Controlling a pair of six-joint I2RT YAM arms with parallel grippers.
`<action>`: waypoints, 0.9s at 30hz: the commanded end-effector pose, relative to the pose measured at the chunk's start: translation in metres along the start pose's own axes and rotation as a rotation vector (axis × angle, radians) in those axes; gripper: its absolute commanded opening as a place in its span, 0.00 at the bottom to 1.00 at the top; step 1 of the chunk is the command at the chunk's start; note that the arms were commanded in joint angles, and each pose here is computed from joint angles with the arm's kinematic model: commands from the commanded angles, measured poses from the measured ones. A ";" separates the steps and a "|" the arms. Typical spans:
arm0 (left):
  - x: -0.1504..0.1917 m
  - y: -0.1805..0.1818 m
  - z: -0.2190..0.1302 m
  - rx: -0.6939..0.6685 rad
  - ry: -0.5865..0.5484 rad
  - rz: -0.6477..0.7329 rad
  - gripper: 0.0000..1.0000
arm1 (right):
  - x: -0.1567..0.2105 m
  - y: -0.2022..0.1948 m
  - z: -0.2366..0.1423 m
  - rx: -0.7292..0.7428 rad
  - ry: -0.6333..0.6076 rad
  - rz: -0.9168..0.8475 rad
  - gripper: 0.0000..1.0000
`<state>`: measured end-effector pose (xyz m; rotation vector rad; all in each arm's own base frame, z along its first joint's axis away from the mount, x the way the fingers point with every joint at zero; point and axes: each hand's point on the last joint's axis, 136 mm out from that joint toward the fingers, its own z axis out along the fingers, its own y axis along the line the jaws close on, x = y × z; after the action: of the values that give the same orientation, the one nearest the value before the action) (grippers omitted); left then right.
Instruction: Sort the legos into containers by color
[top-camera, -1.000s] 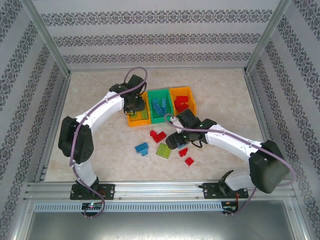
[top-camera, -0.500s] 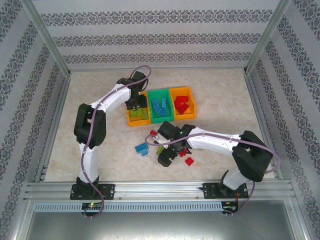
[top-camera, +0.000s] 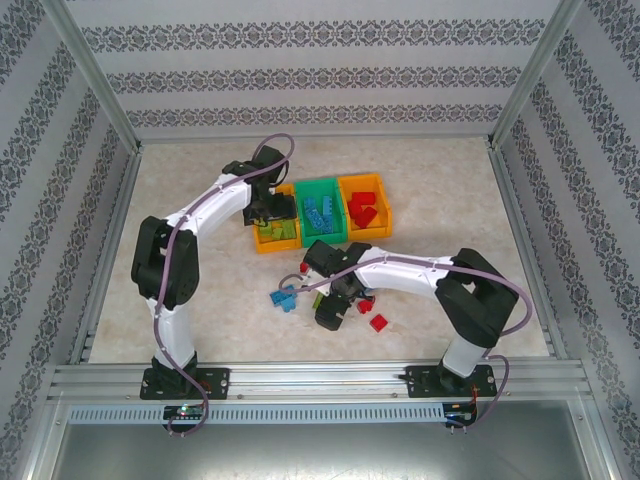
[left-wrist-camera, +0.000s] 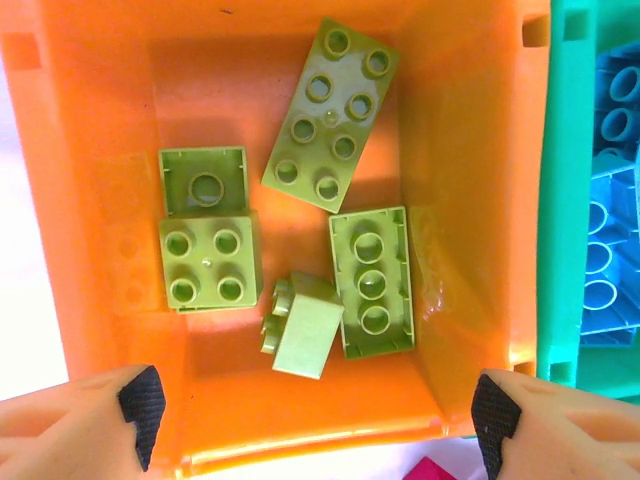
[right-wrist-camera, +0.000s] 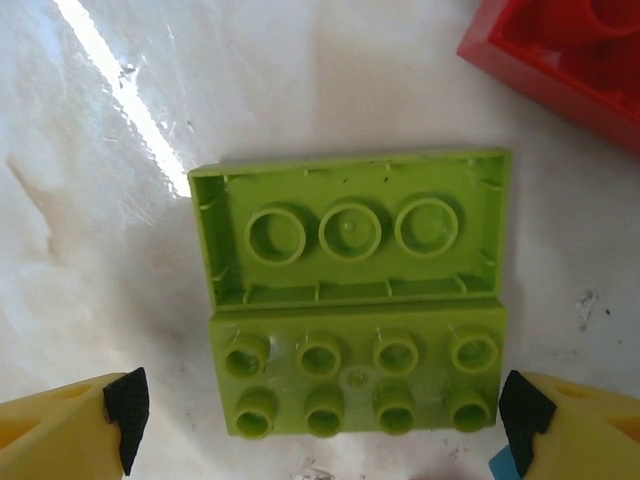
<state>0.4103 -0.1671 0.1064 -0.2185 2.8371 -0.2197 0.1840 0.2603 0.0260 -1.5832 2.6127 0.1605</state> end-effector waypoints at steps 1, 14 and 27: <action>-0.003 0.003 -0.013 0.030 -0.036 -0.034 0.86 | 0.002 -0.002 0.003 0.006 0.042 -0.055 0.92; 0.006 0.011 -0.034 0.050 -0.102 -0.043 1.00 | 0.005 -0.009 0.000 0.045 0.053 -0.051 0.62; 0.041 0.040 -0.039 0.020 -0.134 -0.063 0.99 | -0.078 -0.007 -0.117 -0.143 -0.448 0.044 0.50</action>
<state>0.3553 -0.1400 0.1177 -0.2658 2.7475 -0.2418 0.2125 0.2859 0.1222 -1.4260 2.3847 0.4370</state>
